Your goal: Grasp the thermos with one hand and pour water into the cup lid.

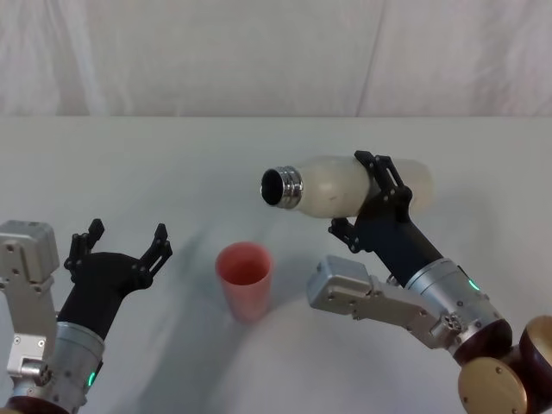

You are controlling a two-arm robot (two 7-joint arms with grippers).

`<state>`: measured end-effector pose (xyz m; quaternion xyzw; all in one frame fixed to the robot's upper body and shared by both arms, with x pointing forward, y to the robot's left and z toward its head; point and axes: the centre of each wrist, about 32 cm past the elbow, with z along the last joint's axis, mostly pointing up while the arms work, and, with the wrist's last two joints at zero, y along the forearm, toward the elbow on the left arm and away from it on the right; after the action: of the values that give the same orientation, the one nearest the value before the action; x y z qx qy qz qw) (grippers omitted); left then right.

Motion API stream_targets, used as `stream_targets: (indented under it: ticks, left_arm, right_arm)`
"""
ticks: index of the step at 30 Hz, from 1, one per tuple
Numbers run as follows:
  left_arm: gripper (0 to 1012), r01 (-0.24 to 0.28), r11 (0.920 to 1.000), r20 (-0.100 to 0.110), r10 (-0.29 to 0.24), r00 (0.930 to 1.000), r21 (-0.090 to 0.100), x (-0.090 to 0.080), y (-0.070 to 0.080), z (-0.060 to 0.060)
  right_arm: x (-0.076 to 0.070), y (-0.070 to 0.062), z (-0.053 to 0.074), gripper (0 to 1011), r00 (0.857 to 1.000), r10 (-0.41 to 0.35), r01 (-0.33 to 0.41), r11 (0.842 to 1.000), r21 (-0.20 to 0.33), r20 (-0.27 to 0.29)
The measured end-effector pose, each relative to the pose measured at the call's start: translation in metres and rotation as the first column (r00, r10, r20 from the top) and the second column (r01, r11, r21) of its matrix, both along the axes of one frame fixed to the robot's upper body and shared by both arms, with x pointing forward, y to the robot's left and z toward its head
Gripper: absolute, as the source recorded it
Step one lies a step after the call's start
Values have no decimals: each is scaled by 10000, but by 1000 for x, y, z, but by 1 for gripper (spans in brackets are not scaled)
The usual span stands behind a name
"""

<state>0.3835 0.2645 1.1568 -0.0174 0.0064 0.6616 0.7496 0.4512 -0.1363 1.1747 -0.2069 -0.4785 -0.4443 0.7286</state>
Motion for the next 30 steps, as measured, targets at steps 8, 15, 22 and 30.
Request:
stream_targets:
  ticks: [8,15,22,30]
  left_arm:
    - [1001,0,10000,0,0,10000,0,0,0,0]
    - [1001,1,10000,0,-1,10000,0,0,0,0]
    - [1001,0,10000,0,0,10000,0,0,0,0]
    - [1001,0,10000,0,0,10000,0,0,0,0]
  right_arm:
    - [-1,-3,0,958,10000,-81,81,9998,167,2]
    - [-1,-4,3,958,9999,-113,109,9994,336,127]
    - [-1,-3,3,958,9997,-131,125,9993,349,192]
    - [-1,-3,3,958,9997,-140,132,9993,349,222]
